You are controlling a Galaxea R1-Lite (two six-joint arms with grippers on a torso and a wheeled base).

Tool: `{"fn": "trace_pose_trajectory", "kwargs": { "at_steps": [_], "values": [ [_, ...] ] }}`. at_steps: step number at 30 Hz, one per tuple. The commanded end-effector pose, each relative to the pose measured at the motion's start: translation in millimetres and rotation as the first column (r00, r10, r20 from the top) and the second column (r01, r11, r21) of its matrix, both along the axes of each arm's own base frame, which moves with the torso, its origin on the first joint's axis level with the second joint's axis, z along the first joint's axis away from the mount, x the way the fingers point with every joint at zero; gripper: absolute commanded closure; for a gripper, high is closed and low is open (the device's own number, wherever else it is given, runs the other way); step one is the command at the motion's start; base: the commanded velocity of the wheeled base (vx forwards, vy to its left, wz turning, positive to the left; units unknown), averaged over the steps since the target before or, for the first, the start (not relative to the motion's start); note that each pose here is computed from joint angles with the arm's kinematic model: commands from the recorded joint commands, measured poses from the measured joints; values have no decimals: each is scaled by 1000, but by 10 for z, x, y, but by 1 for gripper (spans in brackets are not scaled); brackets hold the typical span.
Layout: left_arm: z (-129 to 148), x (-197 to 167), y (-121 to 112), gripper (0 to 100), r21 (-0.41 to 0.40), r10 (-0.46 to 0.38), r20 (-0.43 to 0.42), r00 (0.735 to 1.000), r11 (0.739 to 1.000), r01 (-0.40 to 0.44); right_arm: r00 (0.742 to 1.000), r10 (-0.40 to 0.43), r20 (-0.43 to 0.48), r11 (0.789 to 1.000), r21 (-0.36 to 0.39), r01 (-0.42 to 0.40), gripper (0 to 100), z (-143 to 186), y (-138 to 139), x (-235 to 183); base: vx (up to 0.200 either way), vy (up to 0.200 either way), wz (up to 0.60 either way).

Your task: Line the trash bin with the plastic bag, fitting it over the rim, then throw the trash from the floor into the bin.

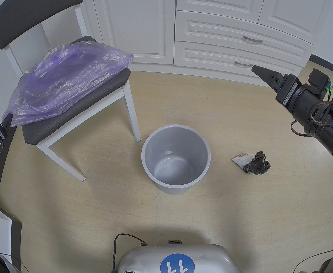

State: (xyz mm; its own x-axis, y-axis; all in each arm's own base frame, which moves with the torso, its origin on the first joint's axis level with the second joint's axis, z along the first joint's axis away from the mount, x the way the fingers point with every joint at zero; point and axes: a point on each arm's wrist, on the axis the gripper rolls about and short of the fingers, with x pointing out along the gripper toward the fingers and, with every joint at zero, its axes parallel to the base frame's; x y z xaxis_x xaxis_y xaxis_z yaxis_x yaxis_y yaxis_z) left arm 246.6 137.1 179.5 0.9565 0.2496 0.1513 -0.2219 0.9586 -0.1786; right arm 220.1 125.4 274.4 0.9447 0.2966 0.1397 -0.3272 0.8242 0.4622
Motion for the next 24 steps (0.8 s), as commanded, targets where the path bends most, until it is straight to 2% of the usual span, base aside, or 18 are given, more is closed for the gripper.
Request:
{"fn": "trace_pose_trajectory", "kwargs": {
  "at_steps": [1, 3, 4, 10, 16, 20, 21, 24],
  "values": [
    [-54, 26, 7, 0, -4, -4, -2, 1000, 1000, 4, 1000, 0, 4, 1000, 3, 0, 0, 11, -6, -11, 0, 0, 0],
    [-61, 35, 11, 0, 3, -6, 13, 1000, 1000, 6, 1000, 0, 3, 1000, 2, 0, 0, 7, -6, -11, 0, 0, 0],
    [-61, 37, 12, 100, 5, -6, 16, 1000, 1000, 6, 1000, 0, 3, 1000, 2, 0, 0, 7, -6, -11, 0, 0, 0],
    [-57, 52, -4, 100, 0, -16, 37, 999, 1000, 16, 1000, 0, 3, 1000, 0, 0, 0, 6, -9, -15, 0, 0, 0],
    [-98, 61, -61, 100, -6, -39, 21, 999, 999, 39, 1000, -4, 2, 1000, -11, 4, 0, -10, -7, -24, 0, 0, 0],
    [-59, -12, -167, 100, 12, -58, 53, 997, 998, 57, 1000, 21, 21, 999, -31, -20, 0, 16, 2, -146, 0, 0, 0],
    [2, -81, -244, 100, 37, -74, 92, 993, 997, 71, 998, 47, 33, 998, -51, -45, 0, 34, 37, -224, 0, 0, 0],
    [90, -174, -377, 100, 60, -112, 121, 986, 993, 105, 997, 66, 35, 993, -98, -63, 0, -5, 97, -313, 0, 0, 0]
  ]
}}
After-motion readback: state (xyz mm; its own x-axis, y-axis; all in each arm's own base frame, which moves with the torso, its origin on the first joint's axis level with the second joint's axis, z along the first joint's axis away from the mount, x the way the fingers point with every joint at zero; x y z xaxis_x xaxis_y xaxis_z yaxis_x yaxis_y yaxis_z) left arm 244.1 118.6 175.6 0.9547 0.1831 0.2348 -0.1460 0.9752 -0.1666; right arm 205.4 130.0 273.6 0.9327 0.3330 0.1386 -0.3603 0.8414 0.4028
